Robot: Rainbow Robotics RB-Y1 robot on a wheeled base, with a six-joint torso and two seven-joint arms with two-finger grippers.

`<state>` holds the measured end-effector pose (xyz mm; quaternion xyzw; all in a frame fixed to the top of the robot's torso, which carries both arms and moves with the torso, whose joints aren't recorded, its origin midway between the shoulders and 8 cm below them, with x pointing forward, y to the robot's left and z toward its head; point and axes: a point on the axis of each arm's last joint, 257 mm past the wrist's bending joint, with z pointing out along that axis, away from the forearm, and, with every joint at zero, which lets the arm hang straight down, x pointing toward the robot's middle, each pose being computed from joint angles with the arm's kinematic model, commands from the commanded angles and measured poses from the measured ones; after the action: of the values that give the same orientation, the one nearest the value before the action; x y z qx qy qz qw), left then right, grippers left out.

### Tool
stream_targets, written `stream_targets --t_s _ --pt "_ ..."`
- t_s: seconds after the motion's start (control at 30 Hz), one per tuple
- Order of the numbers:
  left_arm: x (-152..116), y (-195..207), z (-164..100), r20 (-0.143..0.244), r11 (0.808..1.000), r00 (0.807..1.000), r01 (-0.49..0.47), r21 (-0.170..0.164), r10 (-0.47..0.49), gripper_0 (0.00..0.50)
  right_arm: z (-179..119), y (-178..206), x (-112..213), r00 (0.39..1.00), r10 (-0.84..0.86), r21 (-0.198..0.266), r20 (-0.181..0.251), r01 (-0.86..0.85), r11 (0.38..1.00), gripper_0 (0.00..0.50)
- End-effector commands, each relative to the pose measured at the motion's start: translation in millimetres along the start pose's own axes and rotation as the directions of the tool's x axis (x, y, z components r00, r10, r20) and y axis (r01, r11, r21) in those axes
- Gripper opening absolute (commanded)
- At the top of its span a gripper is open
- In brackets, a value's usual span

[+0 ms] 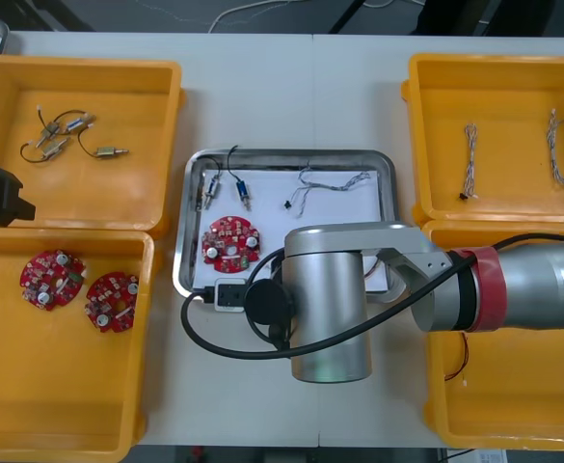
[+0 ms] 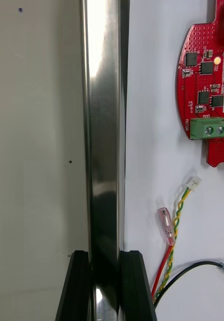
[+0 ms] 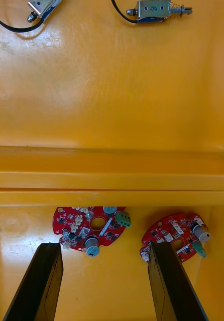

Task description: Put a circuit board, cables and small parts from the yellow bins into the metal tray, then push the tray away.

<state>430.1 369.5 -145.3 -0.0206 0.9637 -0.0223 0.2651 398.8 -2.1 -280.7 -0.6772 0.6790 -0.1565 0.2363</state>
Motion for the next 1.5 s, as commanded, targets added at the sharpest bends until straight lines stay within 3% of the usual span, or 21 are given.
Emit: stream_targets --t_s 0.03,0.57,0.97,1.5 --pt "-8.3 11.2 -16.1 0.037 0.995 0.995 -0.090 -0.035 0.091 0.500 -11.9 -43.4 4.0 0.999 0.041 0.079 -0.010 -0.040 0.996 0.000" --pt "-8.3 11.2 -16.1 0.037 0.995 0.995 -0.090 -0.035 0.091 0.500 -9.2 -103.9 -6.0 0.997 0.054 0.151 -0.048 -0.046 0.987 0.000" --pt "-8.3 11.2 -16.1 0.037 0.995 0.995 -0.090 -0.035 0.091 0.500 -8.0 -137.5 -25.5 0.999 0.030 0.199 -0.031 -0.023 0.980 0.000" --pt "-8.3 11.2 -16.1 0.037 0.995 0.995 -0.090 -0.035 0.091 0.500 -7.2 -185.2 -27.5 1.000 -0.006 0.283 -0.027 0.013 0.959 0.000"
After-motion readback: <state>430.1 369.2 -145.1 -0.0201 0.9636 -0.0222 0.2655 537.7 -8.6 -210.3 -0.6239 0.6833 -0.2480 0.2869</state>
